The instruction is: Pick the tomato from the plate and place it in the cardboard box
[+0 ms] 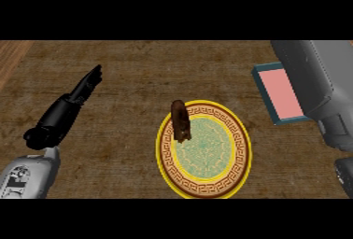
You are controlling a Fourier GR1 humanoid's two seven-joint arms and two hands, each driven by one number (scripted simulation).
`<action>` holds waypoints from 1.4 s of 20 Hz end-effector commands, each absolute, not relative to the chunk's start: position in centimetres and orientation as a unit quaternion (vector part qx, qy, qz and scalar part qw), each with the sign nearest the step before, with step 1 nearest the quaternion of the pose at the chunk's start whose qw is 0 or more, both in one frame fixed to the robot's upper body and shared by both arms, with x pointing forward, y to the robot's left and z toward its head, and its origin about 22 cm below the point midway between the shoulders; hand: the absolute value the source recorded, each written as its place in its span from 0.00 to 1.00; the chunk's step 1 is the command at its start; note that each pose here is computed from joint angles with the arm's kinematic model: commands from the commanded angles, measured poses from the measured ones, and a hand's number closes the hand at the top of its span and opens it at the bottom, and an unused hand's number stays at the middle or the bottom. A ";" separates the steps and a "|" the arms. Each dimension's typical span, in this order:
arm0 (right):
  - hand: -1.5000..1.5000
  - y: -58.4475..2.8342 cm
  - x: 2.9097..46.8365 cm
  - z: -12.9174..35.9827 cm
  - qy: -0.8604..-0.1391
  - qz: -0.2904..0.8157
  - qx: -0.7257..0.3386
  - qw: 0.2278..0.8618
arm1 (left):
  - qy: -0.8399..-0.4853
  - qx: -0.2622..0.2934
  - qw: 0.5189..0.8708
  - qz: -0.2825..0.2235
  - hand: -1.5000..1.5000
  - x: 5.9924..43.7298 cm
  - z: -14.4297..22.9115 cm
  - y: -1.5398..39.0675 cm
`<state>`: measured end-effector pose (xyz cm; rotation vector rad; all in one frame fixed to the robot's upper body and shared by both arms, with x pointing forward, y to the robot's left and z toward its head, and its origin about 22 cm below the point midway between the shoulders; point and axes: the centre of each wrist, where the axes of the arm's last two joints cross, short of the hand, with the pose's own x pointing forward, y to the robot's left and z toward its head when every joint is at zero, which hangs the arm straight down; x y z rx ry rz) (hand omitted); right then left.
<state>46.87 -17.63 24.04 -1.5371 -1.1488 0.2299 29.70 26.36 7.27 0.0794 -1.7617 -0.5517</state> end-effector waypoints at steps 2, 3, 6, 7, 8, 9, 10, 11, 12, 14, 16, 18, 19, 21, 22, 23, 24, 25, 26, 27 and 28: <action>1.00 -22.6 47.5 24.8 -0.423 0.109 -0.686 0.582 | -0.757 0.035 0.607 -0.237 0.50 29.5 6.7 25.4; 1.00 -24.3 47.2 23.6 -0.427 0.137 -0.663 0.599 | -0.764 0.041 0.605 -0.223 0.50 29.6 7.4 25.6; 1.00 -27.1 47.1 21.8 -0.388 0.150 -0.634 0.652 | -0.758 0.039 0.609 -0.229 0.50 29.5 7.8 26.8; 1.00 -28.5 47.0 22.6 -0.368 0.169 -0.608 0.683 | -0.758 0.037 0.609 -0.231 0.50 29.6 8.1 26.9; 1.00 -27.4 47.0 20.5 -0.366 0.175 -0.589 0.699 | -0.758 0.046 0.609 -0.230 0.50 29.4 6.4 25.6; 1.00 -28.2 47.0 21.0 -0.356 0.184 -0.574 0.714 | -0.757 0.038 0.611 -0.228 0.50 29.4 7.0 26.4; 1.00 -29.3 46.7 21.8 -0.359 0.196 -0.568 0.714 | -0.752 0.042 0.616 -0.231 0.50 28.7 6.3 25.5; 1.00 -30.0 46.5 19.9 -0.349 0.192 -0.566 0.722 | -0.760 0.047 0.604 -0.235 0.50 29.4 8.1 26.6; 1.00 -30.9 46.3 20.2 -0.345 0.198 -0.561 0.726 | -0.759 0.035 0.611 -0.225 0.50 28.4 6.3 26.6; 1.00 -31.7 46.2 20.3 -0.334 0.225 -0.537 0.741 | -0.760 0.044 0.605 -0.233 0.50 29.4 6.9 26.6; 1.00 -32.6 46.0 19.6 -0.297 0.241 -0.523 0.761 | -0.757 0.040 0.609 -0.233 0.50 29.1 7.1 26.9; 1.00 -33.4 45.7 19.6 -0.277 0.244 -0.503 0.782 | -0.756 0.044 0.610 -0.233 0.50 29.8 6.2 26.7; 0.00 -34.9 44.9 17.2 -0.291 0.238 -0.487 0.788 | -0.758 0.042 0.606 -0.237 0.50 28.4 5.7 26.9; 0.00 -35.0 44.8 17.6 -0.326 0.265 -0.459 0.783 | -0.759 0.046 0.606 -0.234 0.50 29.0 7.7 27.5; 0.00 -32.3 45.5 18.5 -0.344 0.274 -0.446 0.780 | -0.756 0.043 0.611 -0.232 0.50 28.5 6.4 26.7; 0.00 -33.8 45.1 18.4 -0.370 0.275 -0.440 0.771 | -0.763 0.042 0.603 -0.228 0.50 29.9 5.9 27.5; 0.00 -36.0 44.0 17.2 -0.388 0.279 -0.435 0.763 | -0.759 0.049 0.605 -0.234 0.50 29.4 7.3 27.3; 0.00 -33.8 44.7 17.4 -0.412 0.260 -0.436 0.757 | -0.753 0.038 0.617 -0.223 0.50 30.2 6.4 26.1; 0.00 -34.3 44.8 18.5 -0.444 0.235 -0.449 0.739 | -0.757 0.032 0.611 -0.230 0.50 28.9 7.4 26.2; 0.00 -34.8 44.3 19.3 -0.492 0.203 -0.449 0.718 | -0.756 0.043 0.611 -0.231 0.50 28.9 7.0 26.6; 0.00 -33.7 44.6 19.8 -0.529 0.170 -0.453 0.697 | -0.754 0.047 0.616 -0.224 0.50 29.4 6.3 27.4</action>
